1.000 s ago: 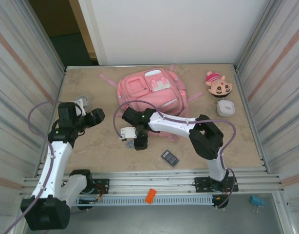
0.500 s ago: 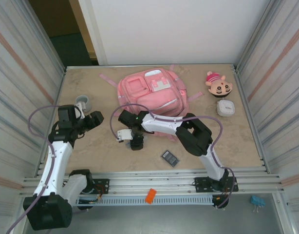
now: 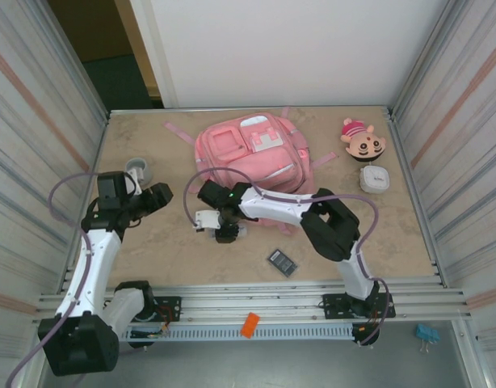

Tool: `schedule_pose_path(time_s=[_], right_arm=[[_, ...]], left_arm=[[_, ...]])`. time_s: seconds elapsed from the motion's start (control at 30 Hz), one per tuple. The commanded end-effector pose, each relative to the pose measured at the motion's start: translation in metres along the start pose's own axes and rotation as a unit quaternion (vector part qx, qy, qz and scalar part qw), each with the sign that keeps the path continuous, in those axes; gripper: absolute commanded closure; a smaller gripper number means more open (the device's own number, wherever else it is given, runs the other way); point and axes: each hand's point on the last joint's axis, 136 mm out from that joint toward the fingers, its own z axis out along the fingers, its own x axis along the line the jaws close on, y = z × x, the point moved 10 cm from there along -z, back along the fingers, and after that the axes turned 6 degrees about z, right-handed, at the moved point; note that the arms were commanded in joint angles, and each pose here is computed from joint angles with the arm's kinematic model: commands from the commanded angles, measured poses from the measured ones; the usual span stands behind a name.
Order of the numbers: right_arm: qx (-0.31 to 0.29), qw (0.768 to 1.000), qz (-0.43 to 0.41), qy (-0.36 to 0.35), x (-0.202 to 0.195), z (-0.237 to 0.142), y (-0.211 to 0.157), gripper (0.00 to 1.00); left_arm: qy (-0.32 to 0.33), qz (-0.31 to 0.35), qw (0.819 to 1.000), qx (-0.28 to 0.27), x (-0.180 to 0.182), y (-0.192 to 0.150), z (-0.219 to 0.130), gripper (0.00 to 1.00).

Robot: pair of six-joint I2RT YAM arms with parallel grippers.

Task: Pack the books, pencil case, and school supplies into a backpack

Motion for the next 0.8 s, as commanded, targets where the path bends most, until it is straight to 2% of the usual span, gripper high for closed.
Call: schedule_pose_path(time_s=[0.0,0.13,0.23,0.33,0.43,0.5,0.63,0.77], right_arm=[[-0.1,0.989,0.099,-0.038,-0.009,-0.076,0.008,0.69],[-0.163,0.956,0.24,-0.048,-0.02,-0.119,-0.018,0.69],[-0.208,0.912,0.349,-0.05,-0.031,-0.145,-0.053,0.68],[-0.25,0.845,0.47,-0.05,-0.045,-0.166,-0.097,0.68],[-0.286,0.754,0.59,-0.044,-0.058,-0.184,-0.147,0.68],[-0.3,0.688,0.66,-0.04,-0.064,-0.192,-0.18,0.69],[-0.311,0.587,0.747,-0.038,-0.064,-0.201,-0.226,0.7],[-0.315,0.519,0.794,-0.026,-0.06,-0.199,-0.257,0.7]], left_arm=[[-0.039,0.048,0.998,-0.032,-0.018,0.025,0.002,0.31],[-0.065,0.138,0.988,-0.029,-0.049,0.039,0.019,0.3],[-0.092,0.217,0.972,-0.018,-0.08,0.044,0.038,0.3],[-0.121,0.298,0.947,0.003,-0.113,0.042,0.061,0.29],[-0.148,0.364,0.919,0.019,-0.142,0.039,0.082,0.28],[-0.16,0.424,0.891,0.033,-0.161,0.032,0.099,0.27],[-0.17,0.527,0.83,0.068,-0.192,0.015,0.13,0.26],[-0.18,0.588,0.783,0.099,-0.219,-0.002,0.16,0.23]])
